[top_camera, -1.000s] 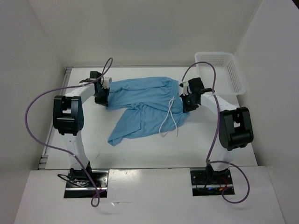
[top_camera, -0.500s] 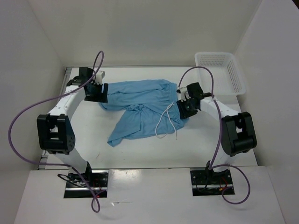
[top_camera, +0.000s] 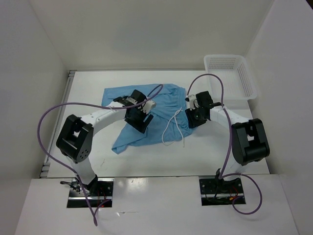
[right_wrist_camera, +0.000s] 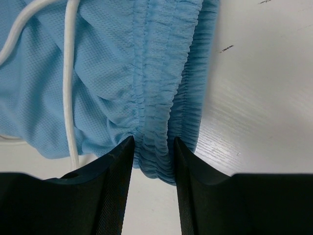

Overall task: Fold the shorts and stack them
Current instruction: Flatten the shorts out

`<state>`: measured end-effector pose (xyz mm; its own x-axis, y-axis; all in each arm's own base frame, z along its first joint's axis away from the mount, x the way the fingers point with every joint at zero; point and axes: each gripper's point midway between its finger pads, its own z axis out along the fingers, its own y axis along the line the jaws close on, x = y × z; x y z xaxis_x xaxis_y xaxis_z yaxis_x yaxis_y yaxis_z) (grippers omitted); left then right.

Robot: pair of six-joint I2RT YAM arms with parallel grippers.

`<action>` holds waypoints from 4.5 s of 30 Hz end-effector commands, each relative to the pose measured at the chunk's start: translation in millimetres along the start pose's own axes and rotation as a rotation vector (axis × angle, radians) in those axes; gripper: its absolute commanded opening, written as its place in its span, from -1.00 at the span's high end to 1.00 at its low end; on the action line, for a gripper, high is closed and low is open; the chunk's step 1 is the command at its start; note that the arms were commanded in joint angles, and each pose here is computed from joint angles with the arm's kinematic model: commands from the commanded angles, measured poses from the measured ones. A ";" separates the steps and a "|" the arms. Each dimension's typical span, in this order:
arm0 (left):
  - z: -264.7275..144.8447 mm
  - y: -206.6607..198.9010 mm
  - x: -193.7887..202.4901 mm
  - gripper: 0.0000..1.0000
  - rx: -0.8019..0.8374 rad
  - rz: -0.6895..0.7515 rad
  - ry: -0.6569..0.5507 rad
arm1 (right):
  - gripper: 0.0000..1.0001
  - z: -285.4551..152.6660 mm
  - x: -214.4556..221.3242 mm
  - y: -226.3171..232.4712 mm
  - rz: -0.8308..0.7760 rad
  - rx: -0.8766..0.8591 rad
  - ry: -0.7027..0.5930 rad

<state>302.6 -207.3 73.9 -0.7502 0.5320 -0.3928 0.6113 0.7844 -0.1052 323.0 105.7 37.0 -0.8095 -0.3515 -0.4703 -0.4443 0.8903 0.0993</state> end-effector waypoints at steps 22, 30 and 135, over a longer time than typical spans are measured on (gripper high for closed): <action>50.0 -13.7 8.2 -0.10 -0.018 0.069 0.059 | 0.13 -8.8 -6.8 -2.9 -0.034 0.042 -0.103; 59.9 -11.0 23.3 0.80 -0.025 0.064 0.107 | 0.48 -5.8 -5.8 -3.7 -0.045 0.044 -0.113; -120.8 59.1 187.1 0.89 -0.026 -0.613 0.462 | 1.00 -68.0 96.6 49.5 -0.832 -0.250 0.376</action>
<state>188.1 -38.8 99.0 -0.9921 0.0695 0.1045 0.0422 0.9690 -0.2432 216.9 116.4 48.2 -0.2765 -0.9299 -0.2425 -0.9608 0.2728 0.0493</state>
